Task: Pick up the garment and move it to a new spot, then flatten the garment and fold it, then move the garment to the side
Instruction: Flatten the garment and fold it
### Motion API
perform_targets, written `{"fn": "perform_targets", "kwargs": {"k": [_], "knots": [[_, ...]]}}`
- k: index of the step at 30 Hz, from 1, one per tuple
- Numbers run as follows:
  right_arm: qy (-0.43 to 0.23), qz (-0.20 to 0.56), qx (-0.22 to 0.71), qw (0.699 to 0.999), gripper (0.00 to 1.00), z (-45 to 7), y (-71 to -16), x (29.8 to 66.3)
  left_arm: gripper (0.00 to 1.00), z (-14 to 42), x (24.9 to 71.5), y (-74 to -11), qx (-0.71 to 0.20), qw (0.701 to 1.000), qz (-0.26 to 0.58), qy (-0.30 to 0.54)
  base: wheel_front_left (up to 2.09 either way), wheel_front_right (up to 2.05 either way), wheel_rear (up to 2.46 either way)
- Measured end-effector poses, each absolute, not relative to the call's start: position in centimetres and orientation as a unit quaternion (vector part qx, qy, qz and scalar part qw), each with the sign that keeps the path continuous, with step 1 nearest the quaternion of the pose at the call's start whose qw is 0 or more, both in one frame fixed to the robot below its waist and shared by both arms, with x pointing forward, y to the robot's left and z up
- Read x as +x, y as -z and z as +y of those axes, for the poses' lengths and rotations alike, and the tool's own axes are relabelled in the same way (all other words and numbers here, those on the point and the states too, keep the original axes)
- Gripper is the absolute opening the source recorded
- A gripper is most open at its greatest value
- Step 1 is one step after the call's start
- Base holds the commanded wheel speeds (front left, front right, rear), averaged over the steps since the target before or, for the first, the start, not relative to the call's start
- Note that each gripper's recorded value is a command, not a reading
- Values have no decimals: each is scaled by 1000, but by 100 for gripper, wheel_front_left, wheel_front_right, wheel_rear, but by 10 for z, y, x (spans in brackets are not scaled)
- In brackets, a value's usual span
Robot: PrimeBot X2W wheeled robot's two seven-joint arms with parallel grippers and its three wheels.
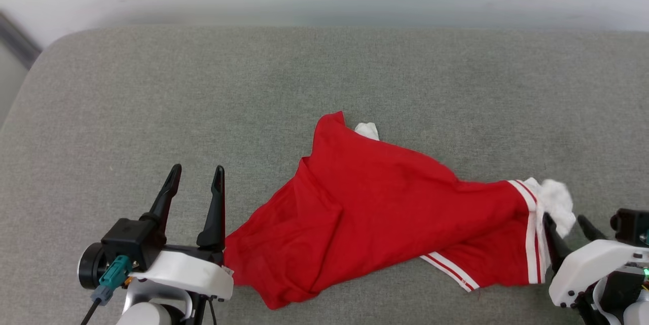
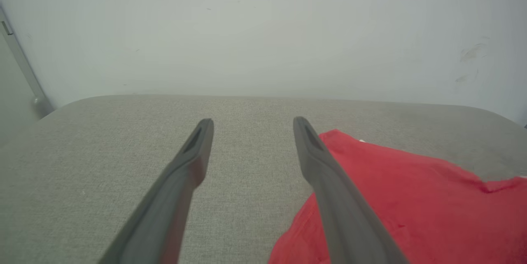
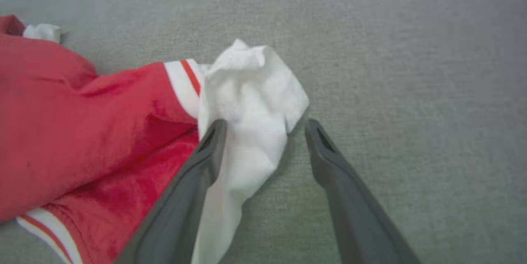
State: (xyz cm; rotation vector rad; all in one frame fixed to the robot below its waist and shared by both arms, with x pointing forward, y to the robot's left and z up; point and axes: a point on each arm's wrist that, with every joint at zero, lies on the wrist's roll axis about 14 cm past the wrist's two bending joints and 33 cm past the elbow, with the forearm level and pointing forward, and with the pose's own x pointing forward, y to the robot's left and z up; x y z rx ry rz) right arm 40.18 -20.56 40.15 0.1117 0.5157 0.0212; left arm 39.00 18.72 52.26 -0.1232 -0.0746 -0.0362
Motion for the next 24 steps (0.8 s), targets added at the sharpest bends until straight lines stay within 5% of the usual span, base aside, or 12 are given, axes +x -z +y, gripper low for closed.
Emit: {"fn": "perform_targets", "kwargs": {"k": [10,24], "knots": [[-8,37,28,999,100,-206,-487,411,100,189,376,-526,-60,998,-32,14,0,0,0],[-51,-14,19,998,100,-170,-529,358,100,183,363,-522,-52,998,4,31,0,0,0]]}}
